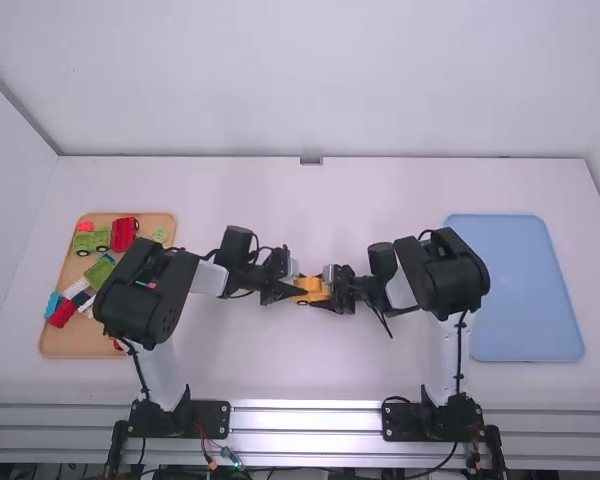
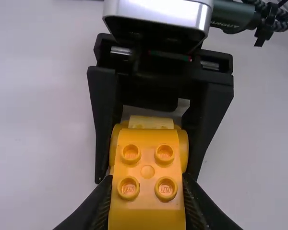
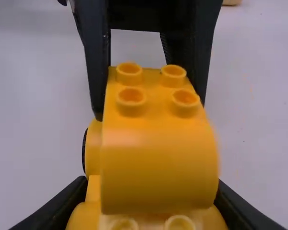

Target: Assemble lego blocks to make yellow taxi

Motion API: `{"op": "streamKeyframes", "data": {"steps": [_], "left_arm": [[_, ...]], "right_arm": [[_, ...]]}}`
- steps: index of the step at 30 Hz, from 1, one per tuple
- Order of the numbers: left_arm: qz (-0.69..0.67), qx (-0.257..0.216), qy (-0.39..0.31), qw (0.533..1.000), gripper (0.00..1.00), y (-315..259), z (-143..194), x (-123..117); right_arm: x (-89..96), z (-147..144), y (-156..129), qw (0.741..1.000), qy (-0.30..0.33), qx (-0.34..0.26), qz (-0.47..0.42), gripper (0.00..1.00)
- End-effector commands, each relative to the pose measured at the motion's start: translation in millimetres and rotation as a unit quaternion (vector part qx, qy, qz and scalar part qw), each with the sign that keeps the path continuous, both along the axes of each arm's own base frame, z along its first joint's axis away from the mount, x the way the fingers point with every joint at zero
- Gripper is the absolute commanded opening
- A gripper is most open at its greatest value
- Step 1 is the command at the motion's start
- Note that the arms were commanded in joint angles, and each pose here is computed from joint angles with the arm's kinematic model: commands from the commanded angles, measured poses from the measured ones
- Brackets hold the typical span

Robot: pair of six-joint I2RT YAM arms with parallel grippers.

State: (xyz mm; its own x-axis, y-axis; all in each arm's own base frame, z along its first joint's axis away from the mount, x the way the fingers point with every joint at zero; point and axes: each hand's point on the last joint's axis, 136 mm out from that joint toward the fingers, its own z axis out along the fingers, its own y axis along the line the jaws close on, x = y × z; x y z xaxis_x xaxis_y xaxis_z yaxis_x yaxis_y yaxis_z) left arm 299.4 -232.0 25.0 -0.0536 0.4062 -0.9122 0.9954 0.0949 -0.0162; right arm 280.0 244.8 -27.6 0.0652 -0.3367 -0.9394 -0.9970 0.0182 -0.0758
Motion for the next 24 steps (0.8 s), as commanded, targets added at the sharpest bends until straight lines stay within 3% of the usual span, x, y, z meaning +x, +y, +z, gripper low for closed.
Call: {"op": "streamKeyframes", "data": {"steps": [1, 16, 24], "left_arm": [[-0.013, -0.011, 0.005, 1.000, 0.06, -5.5, 2.1, -2.7], [-0.024, -0.009, -0.007, 1.000, 0.02, -10.5, 0.8, -5.2], [-0.003, 0.028, -0.004, 1.000, 0.02, -11.1, -11.2, -1.8]], "right_arm": [[1.5, -7.9, -1.9, 1.000, 0.008, -0.011, -0.009, 0.48], [-0.6, -10.1, -1.7, 1.000, 0.015, -0.015, -0.008, 0.47], [-0.2, -10.2, -2.4, 1.000, 0.017, -0.015, -0.009, 0.47]]}}
